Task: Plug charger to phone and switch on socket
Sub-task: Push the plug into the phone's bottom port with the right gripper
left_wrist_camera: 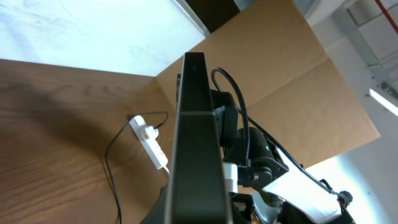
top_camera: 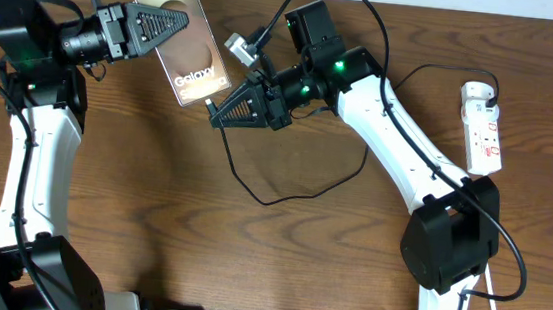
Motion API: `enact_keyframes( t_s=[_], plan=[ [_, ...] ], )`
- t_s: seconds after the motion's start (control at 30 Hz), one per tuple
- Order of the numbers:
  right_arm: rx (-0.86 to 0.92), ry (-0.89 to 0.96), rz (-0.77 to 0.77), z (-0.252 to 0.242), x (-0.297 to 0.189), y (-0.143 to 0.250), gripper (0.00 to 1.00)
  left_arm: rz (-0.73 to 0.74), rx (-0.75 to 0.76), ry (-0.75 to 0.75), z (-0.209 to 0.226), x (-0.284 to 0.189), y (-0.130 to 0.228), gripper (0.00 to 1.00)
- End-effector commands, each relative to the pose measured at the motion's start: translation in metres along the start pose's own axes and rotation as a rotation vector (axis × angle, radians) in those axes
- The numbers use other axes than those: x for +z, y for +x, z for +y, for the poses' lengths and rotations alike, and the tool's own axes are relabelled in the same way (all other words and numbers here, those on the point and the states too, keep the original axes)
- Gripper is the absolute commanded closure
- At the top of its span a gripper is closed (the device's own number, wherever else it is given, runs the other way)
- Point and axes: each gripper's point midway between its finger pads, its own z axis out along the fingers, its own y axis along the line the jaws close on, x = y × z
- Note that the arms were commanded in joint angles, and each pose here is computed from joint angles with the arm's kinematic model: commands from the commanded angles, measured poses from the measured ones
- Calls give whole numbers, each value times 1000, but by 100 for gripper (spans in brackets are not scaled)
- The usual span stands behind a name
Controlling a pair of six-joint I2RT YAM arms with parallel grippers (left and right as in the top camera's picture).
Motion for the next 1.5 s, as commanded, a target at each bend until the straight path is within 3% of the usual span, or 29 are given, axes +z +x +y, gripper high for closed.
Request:
enact_keyframes(
  t_s=[0.0, 0.17, 1.47],
  plan=[
    [23, 5, 4, 1, 2, 1, 99, -32, -1, -13, -6, -1, -9, 93],
    [18, 3, 6, 1, 3, 1, 99, -41, -60, -17, -5, -1, -11, 93],
    [-4, -7, 1, 2, 1, -1, 99, 23, -34, 24, -16, -1, -2, 92]
  ],
)
